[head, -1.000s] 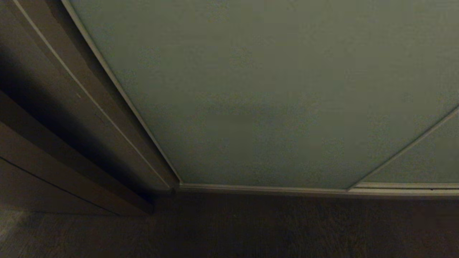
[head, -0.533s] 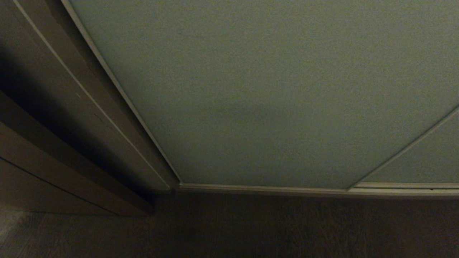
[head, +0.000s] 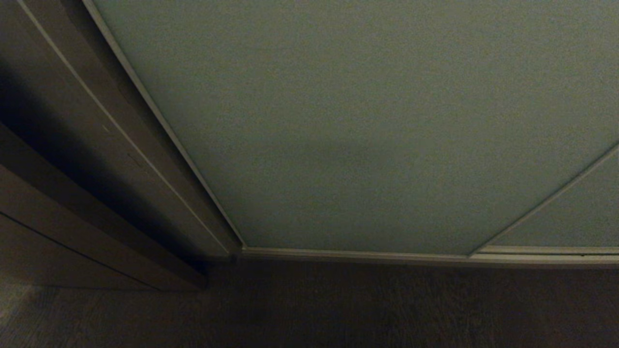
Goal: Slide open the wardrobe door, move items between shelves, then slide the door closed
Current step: Open the door
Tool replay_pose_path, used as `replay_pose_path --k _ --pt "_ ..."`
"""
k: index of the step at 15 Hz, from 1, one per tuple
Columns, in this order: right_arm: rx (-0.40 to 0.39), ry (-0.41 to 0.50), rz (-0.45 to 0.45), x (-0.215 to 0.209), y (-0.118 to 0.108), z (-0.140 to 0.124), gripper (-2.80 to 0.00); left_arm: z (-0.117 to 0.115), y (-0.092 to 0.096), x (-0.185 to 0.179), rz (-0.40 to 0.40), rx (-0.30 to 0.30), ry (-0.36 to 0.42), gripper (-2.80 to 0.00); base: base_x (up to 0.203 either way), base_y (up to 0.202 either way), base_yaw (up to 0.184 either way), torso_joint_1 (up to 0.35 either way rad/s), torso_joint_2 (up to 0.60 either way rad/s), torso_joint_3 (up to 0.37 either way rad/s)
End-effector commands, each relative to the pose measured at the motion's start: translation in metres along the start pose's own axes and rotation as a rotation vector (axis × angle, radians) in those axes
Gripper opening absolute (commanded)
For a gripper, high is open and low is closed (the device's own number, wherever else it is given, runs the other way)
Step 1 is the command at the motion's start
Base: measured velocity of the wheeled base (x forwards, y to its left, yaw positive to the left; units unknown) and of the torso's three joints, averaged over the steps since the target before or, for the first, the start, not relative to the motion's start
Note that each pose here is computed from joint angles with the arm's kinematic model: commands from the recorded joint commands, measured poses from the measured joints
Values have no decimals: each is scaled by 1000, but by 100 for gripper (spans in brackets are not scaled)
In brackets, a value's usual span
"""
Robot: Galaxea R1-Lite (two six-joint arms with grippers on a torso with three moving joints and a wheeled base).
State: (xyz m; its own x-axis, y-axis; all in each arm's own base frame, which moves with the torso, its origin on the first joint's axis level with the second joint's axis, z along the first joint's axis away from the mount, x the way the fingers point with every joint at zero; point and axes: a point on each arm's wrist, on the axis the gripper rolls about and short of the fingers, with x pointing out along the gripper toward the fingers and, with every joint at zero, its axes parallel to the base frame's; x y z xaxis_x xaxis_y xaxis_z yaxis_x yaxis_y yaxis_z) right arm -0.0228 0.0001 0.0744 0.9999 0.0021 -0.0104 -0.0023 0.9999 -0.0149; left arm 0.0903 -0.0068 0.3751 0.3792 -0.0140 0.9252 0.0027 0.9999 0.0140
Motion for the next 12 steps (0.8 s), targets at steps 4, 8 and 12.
replay_pose_path --k 4,8,12 --pt "0 3 -1 0 0 0 -280 -5 1 -10 65 -2 36 -280 0 0 0 0 0 0" --pt "0 3 1 0 0 0 -280 -33 1 -8 146 -2 230 -280 0 0 0 0 0 0" --pt "0 0 1 0 0 0 -280 -58 -1 4 140 -24 337 -280 0 0 0 0 0 0"
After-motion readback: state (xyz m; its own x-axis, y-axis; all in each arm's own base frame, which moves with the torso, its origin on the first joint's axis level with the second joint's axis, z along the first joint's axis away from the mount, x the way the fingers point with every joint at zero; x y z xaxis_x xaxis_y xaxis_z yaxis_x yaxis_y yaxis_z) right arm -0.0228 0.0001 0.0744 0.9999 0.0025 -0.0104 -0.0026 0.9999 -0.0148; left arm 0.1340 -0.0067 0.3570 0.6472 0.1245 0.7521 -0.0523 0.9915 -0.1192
